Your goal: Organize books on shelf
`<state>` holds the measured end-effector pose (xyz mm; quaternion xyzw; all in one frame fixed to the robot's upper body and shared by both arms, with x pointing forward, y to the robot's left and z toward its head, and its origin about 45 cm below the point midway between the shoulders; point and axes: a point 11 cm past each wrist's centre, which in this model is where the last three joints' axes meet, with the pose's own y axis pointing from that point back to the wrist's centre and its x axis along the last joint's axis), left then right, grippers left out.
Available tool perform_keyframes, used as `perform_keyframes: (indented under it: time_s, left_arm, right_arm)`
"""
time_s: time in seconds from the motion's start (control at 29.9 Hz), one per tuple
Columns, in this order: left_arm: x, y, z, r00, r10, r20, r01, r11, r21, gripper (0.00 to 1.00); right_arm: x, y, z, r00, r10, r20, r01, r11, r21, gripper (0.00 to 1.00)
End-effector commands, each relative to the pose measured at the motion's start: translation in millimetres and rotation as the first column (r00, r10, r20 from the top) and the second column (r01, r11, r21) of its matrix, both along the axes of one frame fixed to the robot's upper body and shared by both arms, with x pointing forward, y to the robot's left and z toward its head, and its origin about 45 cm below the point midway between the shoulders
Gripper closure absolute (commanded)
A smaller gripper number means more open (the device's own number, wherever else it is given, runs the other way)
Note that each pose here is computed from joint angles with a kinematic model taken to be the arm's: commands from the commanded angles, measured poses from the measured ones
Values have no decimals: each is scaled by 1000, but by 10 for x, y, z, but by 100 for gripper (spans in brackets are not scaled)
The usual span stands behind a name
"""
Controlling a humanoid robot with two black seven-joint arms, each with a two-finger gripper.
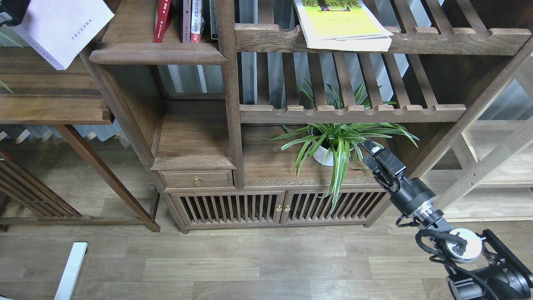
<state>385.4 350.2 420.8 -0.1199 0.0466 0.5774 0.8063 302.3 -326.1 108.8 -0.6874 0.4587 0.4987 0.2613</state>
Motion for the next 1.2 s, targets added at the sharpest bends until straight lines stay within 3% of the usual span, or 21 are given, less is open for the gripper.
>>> perform_keyframes:
  time_s: [0.0,0.64,1.17]
  left_arm:
    - [93,-140,57,1000,1,-2,-1,1000,12,95]
    - [472,-557,313,993,114,-23,-114,993,27,94]
    - [834,-711,327,989,138,-50,-135,988,70,91]
  right_arm:
    - [-14,23,-17,1000,8,-5,-8,1000,-1,12]
    - [-340,-213,-234,996,-31,-87,28,999,-32,12]
    - [-324,-372,-164,996,-53,-74,49,997,-58,13]
